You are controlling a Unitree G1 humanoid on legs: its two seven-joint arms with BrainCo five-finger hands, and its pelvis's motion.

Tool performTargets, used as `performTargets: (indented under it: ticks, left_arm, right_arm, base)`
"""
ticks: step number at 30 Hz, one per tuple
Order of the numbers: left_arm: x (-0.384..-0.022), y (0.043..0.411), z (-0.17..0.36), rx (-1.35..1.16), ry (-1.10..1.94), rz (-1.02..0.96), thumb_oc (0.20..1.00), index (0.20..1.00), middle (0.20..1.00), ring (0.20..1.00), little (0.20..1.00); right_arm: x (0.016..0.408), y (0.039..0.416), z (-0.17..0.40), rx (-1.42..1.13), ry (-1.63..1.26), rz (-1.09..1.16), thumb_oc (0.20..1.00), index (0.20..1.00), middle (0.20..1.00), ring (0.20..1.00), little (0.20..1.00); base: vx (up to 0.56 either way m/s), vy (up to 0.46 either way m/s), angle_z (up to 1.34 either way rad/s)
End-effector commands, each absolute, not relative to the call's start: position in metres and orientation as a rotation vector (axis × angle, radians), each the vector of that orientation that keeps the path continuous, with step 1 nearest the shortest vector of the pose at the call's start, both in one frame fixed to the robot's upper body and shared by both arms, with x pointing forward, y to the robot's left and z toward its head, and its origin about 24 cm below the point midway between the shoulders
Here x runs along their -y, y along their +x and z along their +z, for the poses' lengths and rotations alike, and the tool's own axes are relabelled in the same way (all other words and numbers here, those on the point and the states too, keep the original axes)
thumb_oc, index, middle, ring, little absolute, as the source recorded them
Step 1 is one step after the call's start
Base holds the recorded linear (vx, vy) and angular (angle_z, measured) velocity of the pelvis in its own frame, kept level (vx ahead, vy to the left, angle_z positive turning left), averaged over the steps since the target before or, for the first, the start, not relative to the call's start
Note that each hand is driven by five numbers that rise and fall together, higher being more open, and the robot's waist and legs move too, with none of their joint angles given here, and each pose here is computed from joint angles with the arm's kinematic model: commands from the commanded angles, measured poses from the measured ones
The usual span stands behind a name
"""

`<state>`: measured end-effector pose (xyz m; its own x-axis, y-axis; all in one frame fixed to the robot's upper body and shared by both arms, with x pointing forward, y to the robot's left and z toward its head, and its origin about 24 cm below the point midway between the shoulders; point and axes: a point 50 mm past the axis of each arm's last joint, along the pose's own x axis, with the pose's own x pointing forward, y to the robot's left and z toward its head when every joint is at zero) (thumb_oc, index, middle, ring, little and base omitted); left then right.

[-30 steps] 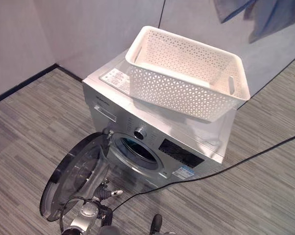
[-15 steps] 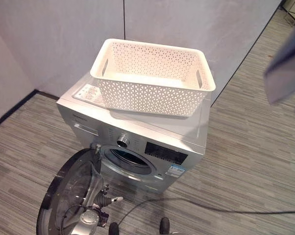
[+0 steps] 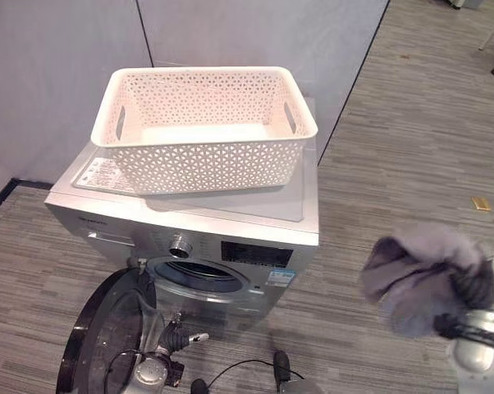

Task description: Grab the laundry basket,head to the washer,open it,put in the laundry and shut it.

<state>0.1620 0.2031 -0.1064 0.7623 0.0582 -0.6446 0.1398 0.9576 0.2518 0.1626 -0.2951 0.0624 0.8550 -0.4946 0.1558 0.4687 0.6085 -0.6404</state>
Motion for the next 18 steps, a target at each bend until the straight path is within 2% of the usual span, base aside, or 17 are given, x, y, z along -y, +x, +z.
performTargets:
  ticks: [1,3,5,7,15,18]
  left_arm:
    - [-0.206,0.189,-0.088,-0.572,0.292,-0.046,1.000,1.000,1.000,1.000,1.000]
    - [-0.194,0.202,-0.077,-0.502,0.281,-0.091,1.000,1.000,1.000,1.000,1.000]
    - [-0.190,0.207,-0.073,-0.478,0.286,-0.107,1.000,1.000,1.000,1.000,1.000]
    - [-0.173,0.224,-0.061,-0.401,0.299,-0.154,1.000,1.000,1.000,1.000,1.000]
    - [-0.145,0.254,-0.042,-0.299,0.272,-0.183,1.000,1.000,1.000,1.000,1.000]
    - [-0.139,0.258,-0.042,-0.312,0.234,-0.186,1.000,1.000,1.000,1.000,1.000]
  right_arm:
    - [0.294,0.188,0.086,0.105,-0.675,-0.514,0.200,0.200,0.200,0.200,0.200]
    - [0.265,0.203,0.055,0.020,-0.585,-0.349,0.200,0.200,0.200,0.200,0.200]
    - [0.253,0.208,0.048,0.007,-0.542,-0.299,0.200,0.200,0.200,0.200,0.200]
    - [0.212,0.227,0.026,-0.036,-0.450,-0.131,0.200,0.200,0.200,0.200,0.200]
    - [0.123,0.252,0.006,-0.063,-0.316,0.188,0.200,0.200,0.200,0.200,0.200]
    - [0.108,0.263,0.016,-0.017,-0.322,0.219,0.200,0.200,0.200,0.200,0.200]
  base:
    - [-0.07,0.001,-0.03]
    - [-0.11,0.013,-0.01]
    - [-0.10,0.002,-0.07]
    - [-0.14,-0.002,-0.09]
    - [-0.11,-0.027,0.10]
    - [-0.07,-0.003,0.32]
